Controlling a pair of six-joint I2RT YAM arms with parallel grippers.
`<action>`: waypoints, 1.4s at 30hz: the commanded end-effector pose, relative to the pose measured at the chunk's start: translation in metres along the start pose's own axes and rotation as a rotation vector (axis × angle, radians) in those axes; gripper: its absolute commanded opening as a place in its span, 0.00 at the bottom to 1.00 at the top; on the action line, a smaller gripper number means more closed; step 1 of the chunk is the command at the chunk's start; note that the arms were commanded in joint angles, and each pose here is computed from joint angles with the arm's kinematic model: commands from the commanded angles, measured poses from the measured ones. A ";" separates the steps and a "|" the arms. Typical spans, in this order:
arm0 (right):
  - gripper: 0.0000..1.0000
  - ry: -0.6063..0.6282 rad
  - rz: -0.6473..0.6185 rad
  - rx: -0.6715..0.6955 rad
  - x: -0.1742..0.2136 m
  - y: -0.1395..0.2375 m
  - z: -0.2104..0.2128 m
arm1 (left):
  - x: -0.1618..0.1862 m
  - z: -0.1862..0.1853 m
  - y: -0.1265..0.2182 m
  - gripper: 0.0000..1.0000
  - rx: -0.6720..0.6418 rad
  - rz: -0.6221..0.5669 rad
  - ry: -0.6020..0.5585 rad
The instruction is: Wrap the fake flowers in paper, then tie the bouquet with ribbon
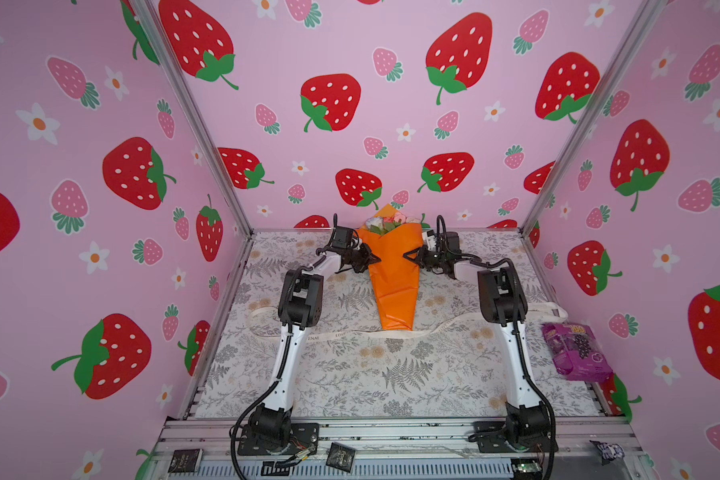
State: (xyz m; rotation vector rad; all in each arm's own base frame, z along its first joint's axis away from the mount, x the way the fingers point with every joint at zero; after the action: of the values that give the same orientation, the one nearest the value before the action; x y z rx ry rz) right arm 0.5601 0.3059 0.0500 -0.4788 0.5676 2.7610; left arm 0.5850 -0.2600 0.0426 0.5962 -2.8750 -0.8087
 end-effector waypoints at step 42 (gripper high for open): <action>0.00 -0.011 -0.037 0.060 0.183 0.114 0.055 | 0.180 0.027 0.094 0.00 -0.014 -0.015 -0.107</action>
State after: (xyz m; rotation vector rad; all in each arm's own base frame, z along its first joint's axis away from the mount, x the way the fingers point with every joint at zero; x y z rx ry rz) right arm 0.3363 0.2698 0.0679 -0.4240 0.6380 2.7422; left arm 0.3664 -0.2529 0.0659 0.4614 -2.9384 -0.8599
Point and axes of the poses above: each gripper's point midway between its finger pads, its own y axis back along the fingers, its own z axis along the line the jaws close on, x = y × z, the point moved 1 cm from there along y, back along the fingers, and after that the axes turned 2 degrees about y, right-handed, at the moved point
